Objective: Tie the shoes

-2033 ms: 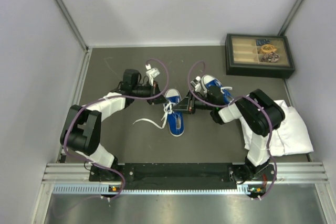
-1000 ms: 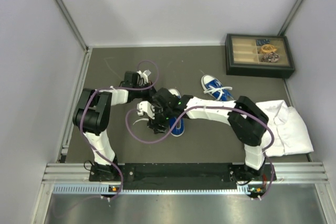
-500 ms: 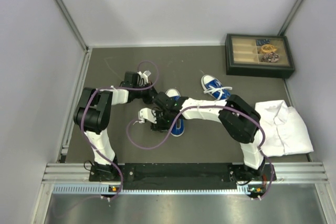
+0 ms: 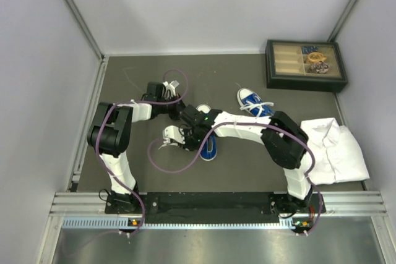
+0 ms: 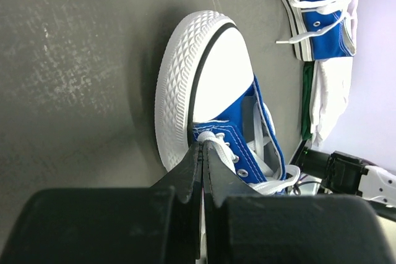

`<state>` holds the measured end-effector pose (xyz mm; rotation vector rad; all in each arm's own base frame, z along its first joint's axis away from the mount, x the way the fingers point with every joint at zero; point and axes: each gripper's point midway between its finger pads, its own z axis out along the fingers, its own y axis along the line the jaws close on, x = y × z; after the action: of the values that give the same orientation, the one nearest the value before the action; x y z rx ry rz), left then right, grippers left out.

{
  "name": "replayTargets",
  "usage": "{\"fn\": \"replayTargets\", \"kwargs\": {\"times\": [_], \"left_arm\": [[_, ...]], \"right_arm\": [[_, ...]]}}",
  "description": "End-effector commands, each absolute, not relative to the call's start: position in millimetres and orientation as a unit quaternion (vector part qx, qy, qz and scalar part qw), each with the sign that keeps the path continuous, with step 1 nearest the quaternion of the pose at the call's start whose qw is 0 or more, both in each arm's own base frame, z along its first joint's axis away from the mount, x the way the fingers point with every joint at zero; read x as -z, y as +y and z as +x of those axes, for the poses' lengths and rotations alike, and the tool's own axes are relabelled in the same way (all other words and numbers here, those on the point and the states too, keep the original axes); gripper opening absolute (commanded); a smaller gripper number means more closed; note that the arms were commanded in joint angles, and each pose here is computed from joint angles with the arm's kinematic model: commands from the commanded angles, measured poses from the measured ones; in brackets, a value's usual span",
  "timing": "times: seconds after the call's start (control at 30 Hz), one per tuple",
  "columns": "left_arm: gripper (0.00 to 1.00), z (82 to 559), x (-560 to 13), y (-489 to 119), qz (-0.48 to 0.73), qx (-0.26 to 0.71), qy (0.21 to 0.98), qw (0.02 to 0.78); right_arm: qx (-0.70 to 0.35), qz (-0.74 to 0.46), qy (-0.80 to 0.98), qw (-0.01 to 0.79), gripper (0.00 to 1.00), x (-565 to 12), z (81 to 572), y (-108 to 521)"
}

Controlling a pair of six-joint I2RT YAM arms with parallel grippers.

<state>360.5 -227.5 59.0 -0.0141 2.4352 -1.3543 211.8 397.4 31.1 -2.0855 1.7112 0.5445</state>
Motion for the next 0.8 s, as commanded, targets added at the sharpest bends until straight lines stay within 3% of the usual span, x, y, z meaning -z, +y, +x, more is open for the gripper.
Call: {"fn": "replayTargets", "kwargs": {"times": [0.0,0.3,0.77], "left_arm": [[0.0,368.0,-86.2,-229.1,0.039,0.487,0.847,0.211],[0.0,357.4,-102.6,-223.6,0.068,0.475,0.847,0.227],[0.0,337.8,-127.4,-169.5,0.11,0.401,0.865,0.279]], "right_arm": [[-0.269,-0.686,0.615,0.281,0.0,-146.3,211.6,403.2],[-0.327,-0.575,0.683,0.311,0.0,-205.7,231.8,343.5],[-0.337,-0.401,0.808,0.27,0.0,-166.4,234.2,212.6]]}}
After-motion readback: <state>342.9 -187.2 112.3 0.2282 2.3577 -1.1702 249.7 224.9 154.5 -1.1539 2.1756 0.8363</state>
